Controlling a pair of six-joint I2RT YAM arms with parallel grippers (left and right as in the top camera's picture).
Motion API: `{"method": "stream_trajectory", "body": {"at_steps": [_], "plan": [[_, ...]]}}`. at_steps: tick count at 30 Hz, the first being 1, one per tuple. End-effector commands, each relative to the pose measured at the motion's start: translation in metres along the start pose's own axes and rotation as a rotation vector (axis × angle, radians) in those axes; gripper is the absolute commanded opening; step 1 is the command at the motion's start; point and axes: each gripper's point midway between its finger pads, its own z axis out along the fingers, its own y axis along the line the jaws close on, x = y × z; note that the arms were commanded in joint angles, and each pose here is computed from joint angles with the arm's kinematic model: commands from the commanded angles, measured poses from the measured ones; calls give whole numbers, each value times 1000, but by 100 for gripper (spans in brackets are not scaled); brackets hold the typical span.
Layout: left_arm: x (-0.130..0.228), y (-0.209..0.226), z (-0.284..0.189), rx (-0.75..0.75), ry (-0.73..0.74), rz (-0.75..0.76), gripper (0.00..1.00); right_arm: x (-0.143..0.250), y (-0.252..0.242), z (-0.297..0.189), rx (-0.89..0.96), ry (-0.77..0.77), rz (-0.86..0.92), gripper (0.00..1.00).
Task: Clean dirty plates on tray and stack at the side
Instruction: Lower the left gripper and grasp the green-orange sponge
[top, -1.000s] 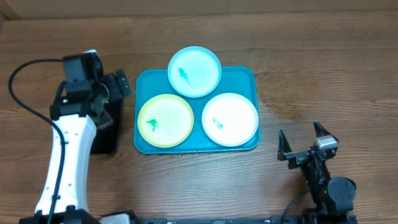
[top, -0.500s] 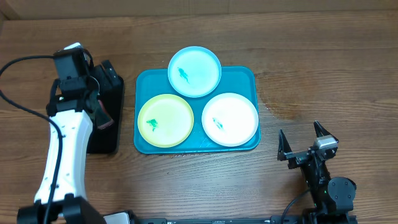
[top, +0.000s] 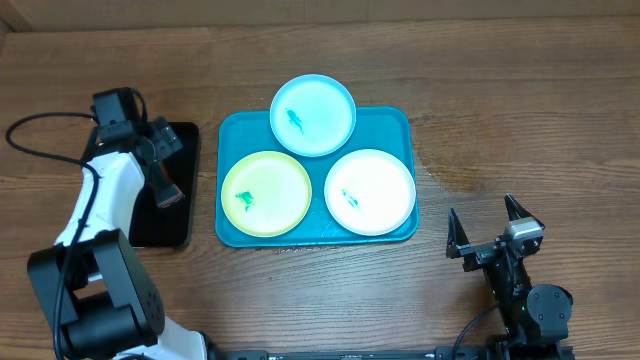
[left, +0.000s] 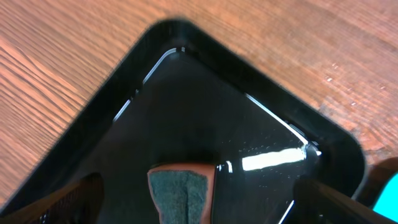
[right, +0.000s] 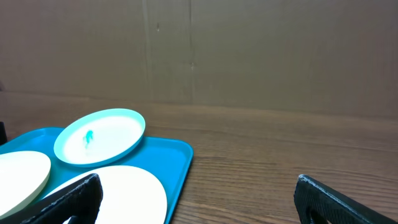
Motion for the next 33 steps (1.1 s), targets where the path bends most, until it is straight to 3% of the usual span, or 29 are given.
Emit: {"method": "stream_trajectory", "body": {"at_steps": [1,14,20,22,23,28,29,31,32,33], "plan": [[15,-10,12,95,78,-35,92,2,-2,0,11,-2,7,100],[71,-1,61,43,270,-22,76,2,-2,0,11,-2,7,100],[76,1,63,34,286,-20,72,2,-2,0,11,-2,7,100],[75,2,63,29,284,-19,58,2,-2,0,11,-2,7,100],[75,3,63,20,283,-18,44,2,-2,0,11,-2,7,100],[76,6,63,7,287,-15,7,2,-2,0,11,-2,7,100],[78,6,62,5,293,-14,4,2,-2,0,11,-2,7,100],[81,7,61,0,310,-12,4,2,-2,0,11,-2,7,100],[84,8,60,0,320,-12,27,2,-2,0,11,-2,7,100],[86,8,59,-2,331,-11,67,2,-2,0,11,-2,7,100]]}}
